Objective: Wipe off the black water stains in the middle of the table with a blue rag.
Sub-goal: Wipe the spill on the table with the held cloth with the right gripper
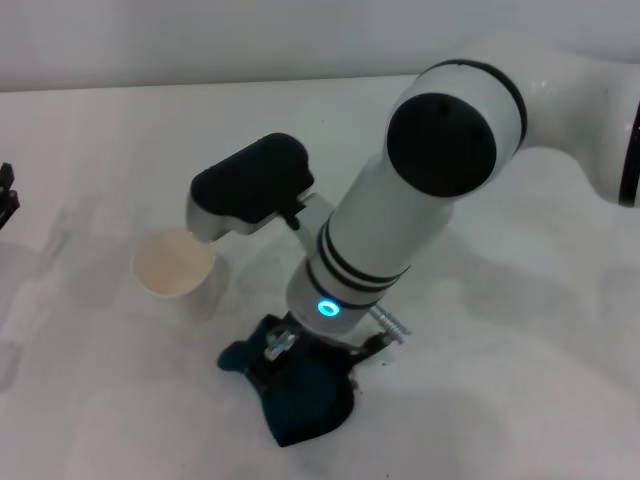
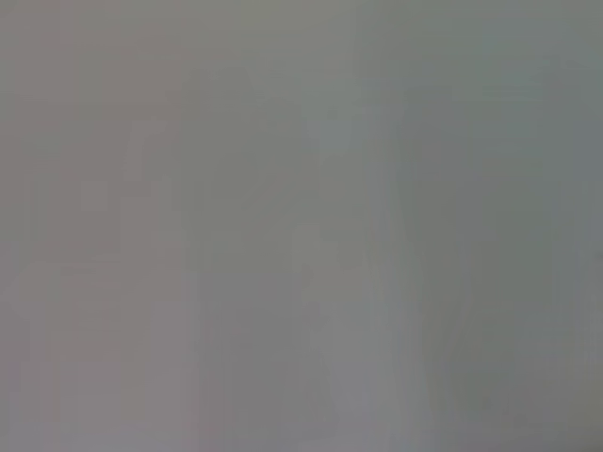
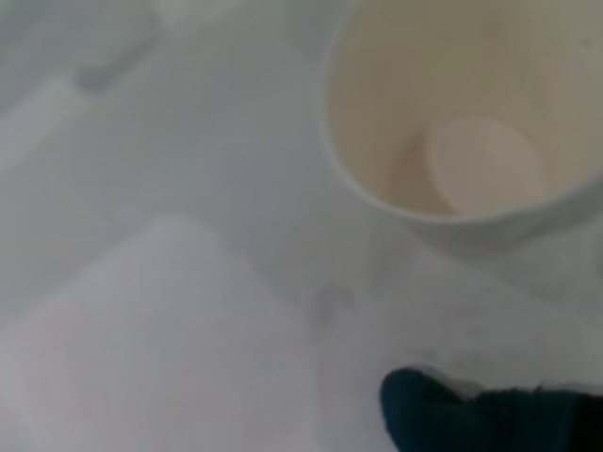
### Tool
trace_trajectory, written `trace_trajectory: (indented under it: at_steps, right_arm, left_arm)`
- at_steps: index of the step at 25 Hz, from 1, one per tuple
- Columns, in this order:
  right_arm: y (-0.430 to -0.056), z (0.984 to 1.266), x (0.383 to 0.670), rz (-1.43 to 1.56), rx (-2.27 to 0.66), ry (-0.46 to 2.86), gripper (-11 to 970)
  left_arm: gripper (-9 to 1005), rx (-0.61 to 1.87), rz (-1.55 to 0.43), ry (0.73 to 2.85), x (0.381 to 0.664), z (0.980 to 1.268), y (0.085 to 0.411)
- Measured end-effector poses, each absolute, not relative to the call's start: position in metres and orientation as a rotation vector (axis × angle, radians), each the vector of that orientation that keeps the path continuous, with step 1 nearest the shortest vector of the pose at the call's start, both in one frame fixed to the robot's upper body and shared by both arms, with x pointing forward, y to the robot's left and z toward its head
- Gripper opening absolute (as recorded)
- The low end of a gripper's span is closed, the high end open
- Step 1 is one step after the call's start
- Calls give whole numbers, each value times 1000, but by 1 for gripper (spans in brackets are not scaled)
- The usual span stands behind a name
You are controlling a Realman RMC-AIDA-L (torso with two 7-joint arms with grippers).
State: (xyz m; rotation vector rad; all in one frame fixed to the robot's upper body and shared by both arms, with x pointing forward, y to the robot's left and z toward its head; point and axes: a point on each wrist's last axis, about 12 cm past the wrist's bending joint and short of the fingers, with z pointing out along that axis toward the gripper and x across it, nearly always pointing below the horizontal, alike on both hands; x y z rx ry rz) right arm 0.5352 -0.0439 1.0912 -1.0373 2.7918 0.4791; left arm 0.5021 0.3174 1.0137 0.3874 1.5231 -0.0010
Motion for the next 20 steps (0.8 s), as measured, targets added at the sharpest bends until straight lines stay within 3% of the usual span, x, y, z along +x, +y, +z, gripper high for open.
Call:
trace_trajectory:
  at_steps: [12,20]
  right_arm:
    - [-130,1106,571,161,-786,2876,81]
    - [-166,1109,574,99,-678,2898,84]
  left_arm:
    - [878,368,8,1531,499,1012,320]
    - [876,367,7,1527,501,1013,319]
